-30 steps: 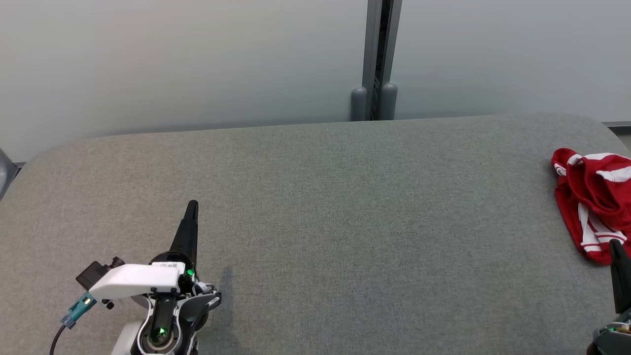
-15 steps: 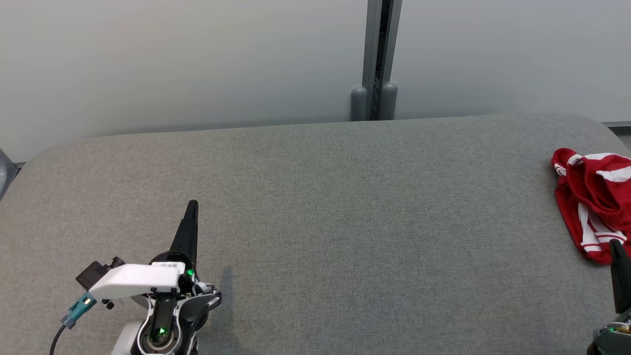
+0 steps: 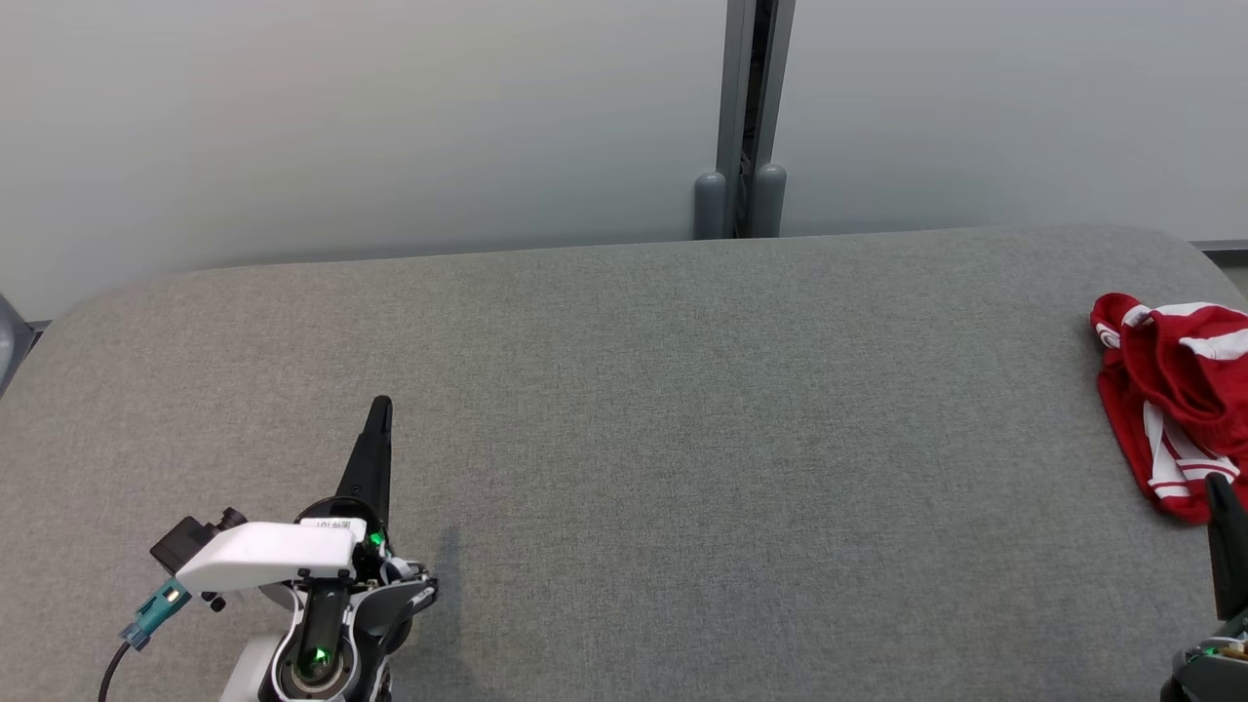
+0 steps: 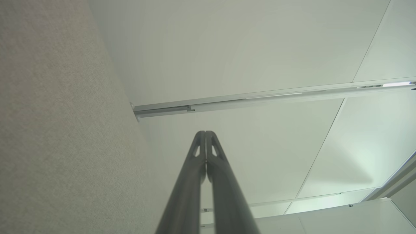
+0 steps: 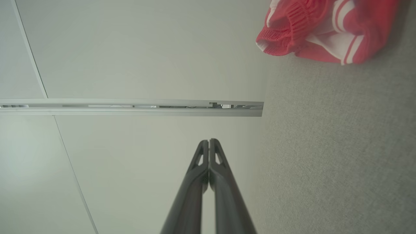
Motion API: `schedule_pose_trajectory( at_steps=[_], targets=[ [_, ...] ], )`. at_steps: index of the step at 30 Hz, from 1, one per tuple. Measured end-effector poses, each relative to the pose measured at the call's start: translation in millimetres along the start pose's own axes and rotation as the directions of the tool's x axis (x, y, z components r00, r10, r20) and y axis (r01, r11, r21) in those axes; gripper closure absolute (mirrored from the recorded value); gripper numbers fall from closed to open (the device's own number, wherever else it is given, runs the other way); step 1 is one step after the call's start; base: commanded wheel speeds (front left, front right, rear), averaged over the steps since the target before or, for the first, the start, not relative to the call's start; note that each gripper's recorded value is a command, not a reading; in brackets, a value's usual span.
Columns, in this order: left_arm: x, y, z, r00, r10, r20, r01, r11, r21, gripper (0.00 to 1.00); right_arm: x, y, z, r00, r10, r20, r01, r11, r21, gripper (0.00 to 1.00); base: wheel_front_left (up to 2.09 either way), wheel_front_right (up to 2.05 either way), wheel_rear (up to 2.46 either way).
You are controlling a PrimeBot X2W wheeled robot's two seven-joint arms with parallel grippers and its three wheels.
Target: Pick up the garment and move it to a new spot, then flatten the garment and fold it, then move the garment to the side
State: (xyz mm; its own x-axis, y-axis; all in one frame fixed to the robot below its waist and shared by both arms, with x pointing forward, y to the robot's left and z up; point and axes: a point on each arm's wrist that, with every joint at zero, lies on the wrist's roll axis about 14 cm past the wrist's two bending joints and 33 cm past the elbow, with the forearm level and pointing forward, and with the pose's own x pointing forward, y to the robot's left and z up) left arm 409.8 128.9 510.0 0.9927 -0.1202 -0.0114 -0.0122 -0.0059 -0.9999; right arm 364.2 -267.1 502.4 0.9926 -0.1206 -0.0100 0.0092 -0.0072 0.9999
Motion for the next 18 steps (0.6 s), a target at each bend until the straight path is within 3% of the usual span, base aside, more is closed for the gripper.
schedule_pose_trajectory(
  at_steps=[18],
  targets=[
    [0.0,0.0,0.0,1.000,0.000,0.000,0.000,1.000,0.000,1.00,0.0,0.0,0.2,1.000,0.000,0.000,0.000,1.000,0.000,1.00,0.00,0.00,0.00]
  ],
)
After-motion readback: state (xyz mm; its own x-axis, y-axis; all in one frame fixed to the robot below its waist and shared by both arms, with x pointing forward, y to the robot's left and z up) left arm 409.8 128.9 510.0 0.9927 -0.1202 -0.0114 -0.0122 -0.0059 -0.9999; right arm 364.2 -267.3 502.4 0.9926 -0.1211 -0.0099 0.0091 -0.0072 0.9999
